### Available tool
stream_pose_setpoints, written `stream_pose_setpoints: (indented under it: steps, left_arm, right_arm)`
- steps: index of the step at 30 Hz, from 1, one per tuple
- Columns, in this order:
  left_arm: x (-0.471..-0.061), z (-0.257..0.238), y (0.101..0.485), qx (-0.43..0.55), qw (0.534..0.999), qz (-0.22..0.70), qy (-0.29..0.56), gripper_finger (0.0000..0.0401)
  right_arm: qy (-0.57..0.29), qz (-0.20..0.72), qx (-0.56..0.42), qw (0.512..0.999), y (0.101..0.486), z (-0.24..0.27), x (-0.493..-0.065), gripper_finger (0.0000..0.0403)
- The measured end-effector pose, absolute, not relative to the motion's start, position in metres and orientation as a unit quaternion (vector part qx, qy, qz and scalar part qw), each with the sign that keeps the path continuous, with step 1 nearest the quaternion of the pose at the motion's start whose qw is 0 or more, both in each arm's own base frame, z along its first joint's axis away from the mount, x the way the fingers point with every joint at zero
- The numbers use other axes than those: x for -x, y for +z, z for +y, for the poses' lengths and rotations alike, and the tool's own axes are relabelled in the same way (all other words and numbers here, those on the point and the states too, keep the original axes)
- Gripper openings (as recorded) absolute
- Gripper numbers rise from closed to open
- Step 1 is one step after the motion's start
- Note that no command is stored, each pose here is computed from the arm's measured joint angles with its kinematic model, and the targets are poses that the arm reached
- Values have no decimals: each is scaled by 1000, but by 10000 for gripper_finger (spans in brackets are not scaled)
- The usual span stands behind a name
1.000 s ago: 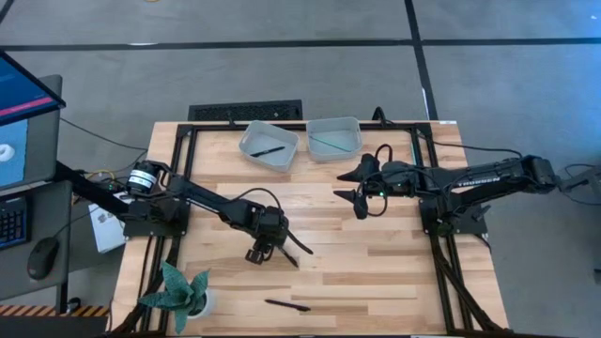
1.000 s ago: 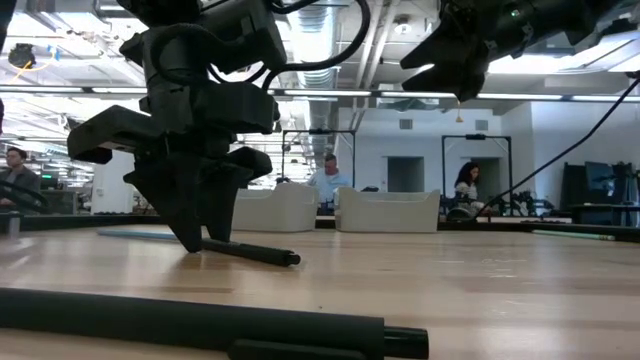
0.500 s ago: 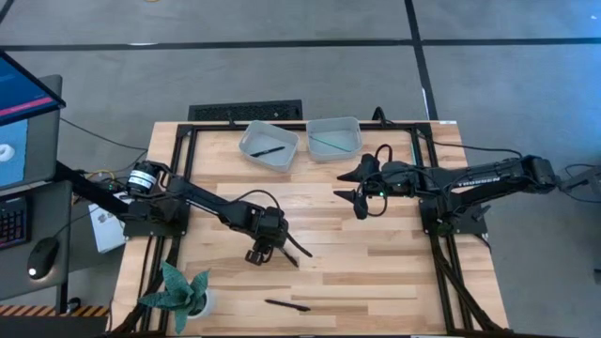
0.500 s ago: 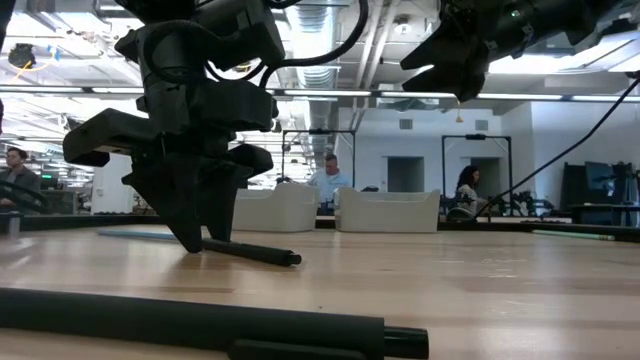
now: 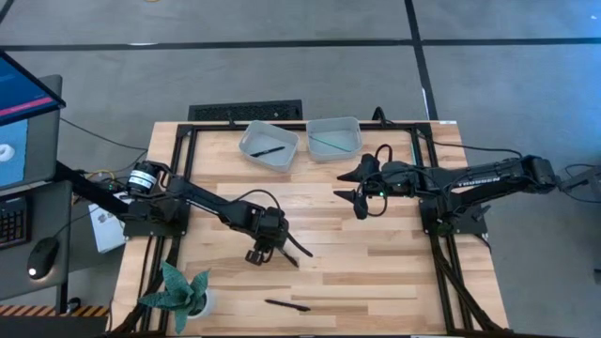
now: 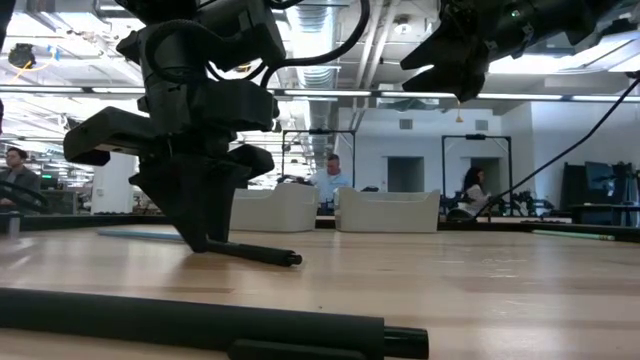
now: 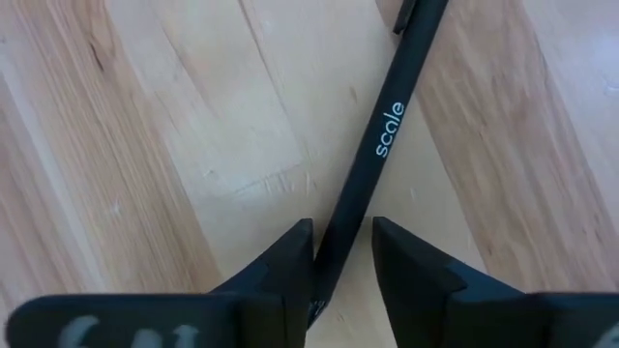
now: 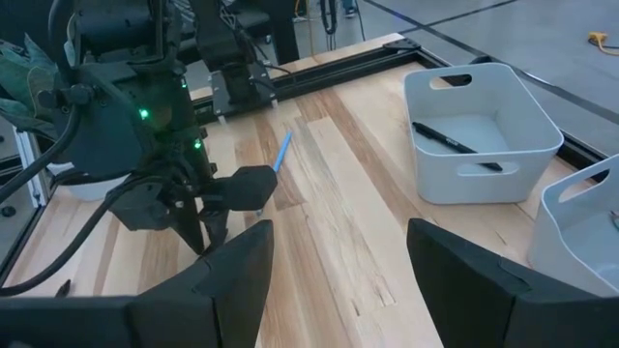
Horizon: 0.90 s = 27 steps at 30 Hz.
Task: Sort pens & pencils
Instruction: Put the top black pen into the left gray bin
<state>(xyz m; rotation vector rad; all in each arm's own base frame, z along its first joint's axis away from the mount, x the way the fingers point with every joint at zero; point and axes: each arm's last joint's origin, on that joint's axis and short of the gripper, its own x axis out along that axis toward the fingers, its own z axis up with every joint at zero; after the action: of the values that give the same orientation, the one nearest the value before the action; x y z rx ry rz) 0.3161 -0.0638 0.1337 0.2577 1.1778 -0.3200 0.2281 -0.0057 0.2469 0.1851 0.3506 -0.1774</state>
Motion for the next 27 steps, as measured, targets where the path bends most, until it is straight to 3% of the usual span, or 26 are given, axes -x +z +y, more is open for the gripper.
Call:
stream_pose_setpoints:
  steps: [17,27]
  left_arm:
    - [-317,-64,134,-121,813,550,-148,28]
    - [-318,-64,134,-116,820,542,-144,30]
  right_arm:
    - [-88,174,-92,977,247,-6,-228,260]
    - [-88,174,-92,977,247,-6,-228,260]
